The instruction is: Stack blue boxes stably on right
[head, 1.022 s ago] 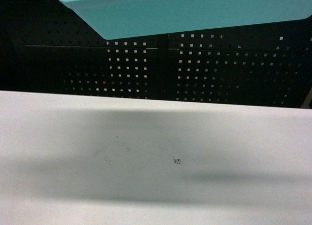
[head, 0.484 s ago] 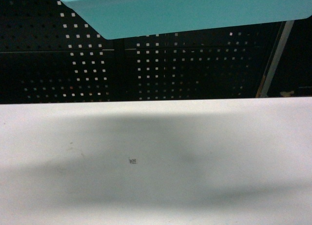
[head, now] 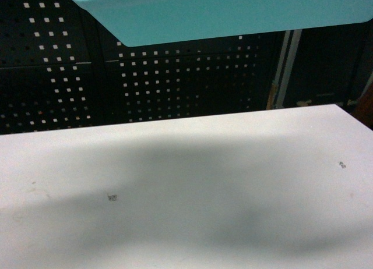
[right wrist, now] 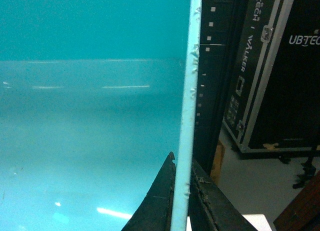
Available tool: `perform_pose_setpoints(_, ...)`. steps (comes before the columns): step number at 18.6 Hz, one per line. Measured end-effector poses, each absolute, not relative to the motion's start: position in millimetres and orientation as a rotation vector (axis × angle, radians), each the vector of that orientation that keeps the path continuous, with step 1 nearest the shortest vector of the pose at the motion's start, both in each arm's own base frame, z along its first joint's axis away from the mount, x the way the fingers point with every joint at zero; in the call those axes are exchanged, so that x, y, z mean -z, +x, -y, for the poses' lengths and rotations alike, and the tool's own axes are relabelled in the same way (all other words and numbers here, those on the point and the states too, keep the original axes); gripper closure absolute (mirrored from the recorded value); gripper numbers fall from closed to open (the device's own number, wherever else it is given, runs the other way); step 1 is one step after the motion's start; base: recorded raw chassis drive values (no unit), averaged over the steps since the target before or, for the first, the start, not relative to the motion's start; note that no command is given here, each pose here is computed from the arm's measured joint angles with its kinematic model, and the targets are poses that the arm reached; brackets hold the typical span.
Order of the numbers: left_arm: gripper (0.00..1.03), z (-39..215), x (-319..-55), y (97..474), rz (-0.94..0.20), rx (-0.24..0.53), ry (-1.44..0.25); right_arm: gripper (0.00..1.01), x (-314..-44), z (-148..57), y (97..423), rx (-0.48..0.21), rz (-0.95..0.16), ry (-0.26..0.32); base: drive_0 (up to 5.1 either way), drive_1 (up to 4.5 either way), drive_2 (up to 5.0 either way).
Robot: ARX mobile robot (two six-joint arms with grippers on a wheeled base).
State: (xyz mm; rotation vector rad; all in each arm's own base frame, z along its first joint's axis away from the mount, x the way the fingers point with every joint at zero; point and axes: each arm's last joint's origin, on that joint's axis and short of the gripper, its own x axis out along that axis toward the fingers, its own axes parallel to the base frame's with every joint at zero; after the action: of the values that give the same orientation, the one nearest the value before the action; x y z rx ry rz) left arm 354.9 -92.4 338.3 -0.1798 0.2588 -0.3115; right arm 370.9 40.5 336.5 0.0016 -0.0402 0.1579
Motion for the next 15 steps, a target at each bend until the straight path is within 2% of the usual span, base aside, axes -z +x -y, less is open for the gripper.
perform_pose_setpoints(15, 1.01, 92.3, -338.4, 355.0, -0.258, 0.311, -0.18, 0.94, -336.6, -40.5, 370.9, -0.158, 0.041, 0.002, -1.6, -1.64, -1.6)
